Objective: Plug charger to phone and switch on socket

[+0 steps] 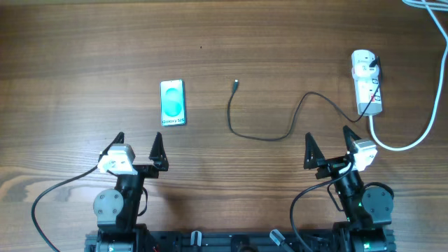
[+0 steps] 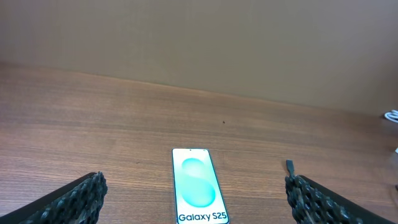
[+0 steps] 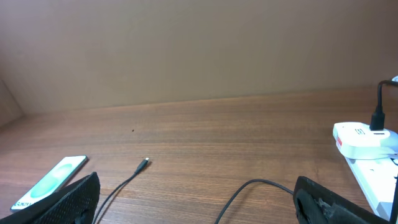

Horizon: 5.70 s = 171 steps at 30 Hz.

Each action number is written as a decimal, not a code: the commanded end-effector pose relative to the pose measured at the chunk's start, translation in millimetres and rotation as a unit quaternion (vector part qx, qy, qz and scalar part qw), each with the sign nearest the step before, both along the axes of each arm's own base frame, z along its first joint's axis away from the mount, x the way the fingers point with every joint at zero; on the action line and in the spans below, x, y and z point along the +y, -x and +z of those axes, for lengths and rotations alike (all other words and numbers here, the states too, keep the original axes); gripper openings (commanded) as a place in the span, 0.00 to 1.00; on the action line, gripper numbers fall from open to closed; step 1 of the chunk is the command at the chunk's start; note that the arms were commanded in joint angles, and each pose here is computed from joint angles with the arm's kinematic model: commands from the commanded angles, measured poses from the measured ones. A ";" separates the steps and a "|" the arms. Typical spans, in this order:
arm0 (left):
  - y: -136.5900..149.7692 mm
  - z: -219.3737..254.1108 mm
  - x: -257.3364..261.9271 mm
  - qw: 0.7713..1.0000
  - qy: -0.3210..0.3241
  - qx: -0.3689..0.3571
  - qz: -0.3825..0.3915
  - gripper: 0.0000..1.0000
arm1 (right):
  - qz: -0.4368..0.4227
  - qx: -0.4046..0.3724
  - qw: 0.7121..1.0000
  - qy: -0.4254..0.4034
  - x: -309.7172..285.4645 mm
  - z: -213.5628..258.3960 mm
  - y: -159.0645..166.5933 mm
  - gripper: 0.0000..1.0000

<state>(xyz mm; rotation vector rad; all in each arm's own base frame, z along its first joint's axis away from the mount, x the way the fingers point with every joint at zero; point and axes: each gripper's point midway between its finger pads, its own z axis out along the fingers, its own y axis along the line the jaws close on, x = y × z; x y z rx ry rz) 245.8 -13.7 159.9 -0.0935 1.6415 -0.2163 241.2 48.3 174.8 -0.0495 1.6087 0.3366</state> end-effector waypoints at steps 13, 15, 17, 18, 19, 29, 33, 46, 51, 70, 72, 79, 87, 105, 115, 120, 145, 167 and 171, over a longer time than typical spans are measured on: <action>-0.2 -2.5 3.5 1.000 -0.008 0.001 0.008 1.00 | 0.007 0.004 1.000 -0.001 2.8 -3.6 0.0 1.00; -0.2 -2.5 3.5 1.000 -0.008 0.001 0.008 1.00 | 0.002 0.003 1.000 0.006 0.7 -3.6 -0.6 1.00; -0.2 -2.5 3.5 1.000 -0.008 0.001 0.008 1.00 | -0.017 0.002 1.000 0.017 -5.6 -4.6 -2.0 1.00; -0.2 -2.5 3.5 1.000 -0.008 0.001 0.008 1.00 | -0.017 0.002 1.000 0.017 -5.5 -4.6 -2.0 1.00; -0.2 -2.4 3.5 1.000 -0.008 0.001 0.008 1.00 | -0.017 0.002 1.000 0.017 -5.5 -4.6 -2.0 1.00; -0.2 -2.4 3.5 1.000 -0.008 0.001 0.008 1.00 | -0.017 0.003 1.000 0.012 -5.5 -4.3 -2.0 1.00; -0.2 -0.8 3.0 1.000 -0.004 -0.002 0.007 1.00 | -0.021 0.001 1.000 0.011 -6.8 -3.3 -2.3 1.00; -0.2 -0.6 2.8 1.000 0.007 -0.002 0.007 1.00 | 0.014 -0.038 0.999 0.009 4.7 20.2 1.8 1.00; 1.3 12.5 2.8 1.000 0.007 -0.010 0.007 1.00 | 0.025 -0.035 0.999 0.009 8.5 35.2 1.4 1.00; -69.2 115.6 -1.8 0.954 0.016 0.298 -0.007 1.00 | 0.069 0.169 0.982 0.039 25.5 113.9 -51.3 1.00; -79.6 118.5 -1.7 0.933 0.017 0.360 -0.006 1.00 | 0.069 0.195 0.978 0.039 25.9 120.4 -55.9 0.99; -115.0 94.8 -19.2 0.869 0.050 0.490 -0.049 1.00 | 0.072 0.348 0.934 0.041 27.3 107.5 -72.5 1.00; -134.1 49.5 -26.6 0.835 0.076 0.544 -0.039 1.00 | 0.091 0.412 0.904 0.066 32.0 90.1 -105.6 1.00; -166.4 -100.0 -48.7 0.758 -0.084 0.647 -0.011 1.00 | 0.081 0.423 0.901 0.051 31.3 85.7 -107.3 1.00; -169.5 -131.6 -49.3 0.752 -0.109 0.649 -0.036 1.00 | 0.078 0.434 0.896 0.052 30.1 79.6 -106.9 1.00; -166.2 -147.5 -48.4 0.754 -0.109 0.647 -0.035 1.00 | 0.078 0.436 0.895 0.053 30.0 79.1 -106.0 1.00; -152.3 -178.4 -49.7 0.753 -0.061 0.655 -0.014 0.70 | 0.078 0.439 0.894 0.052 30.0 78.4 -105.1 1.00; -182.9 -37.3 -54.6 0.819 0.043 0.570 0.053 0.52 | 0.077 0.432 0.897 0.051 30.3 80.4 -108.0 1.00; -184.6 -19.2 -54.9 0.829 0.077 0.550 0.072 0.44 | 0.077 0.433 0.897 0.051 30.3 80.4 -107.9 1.00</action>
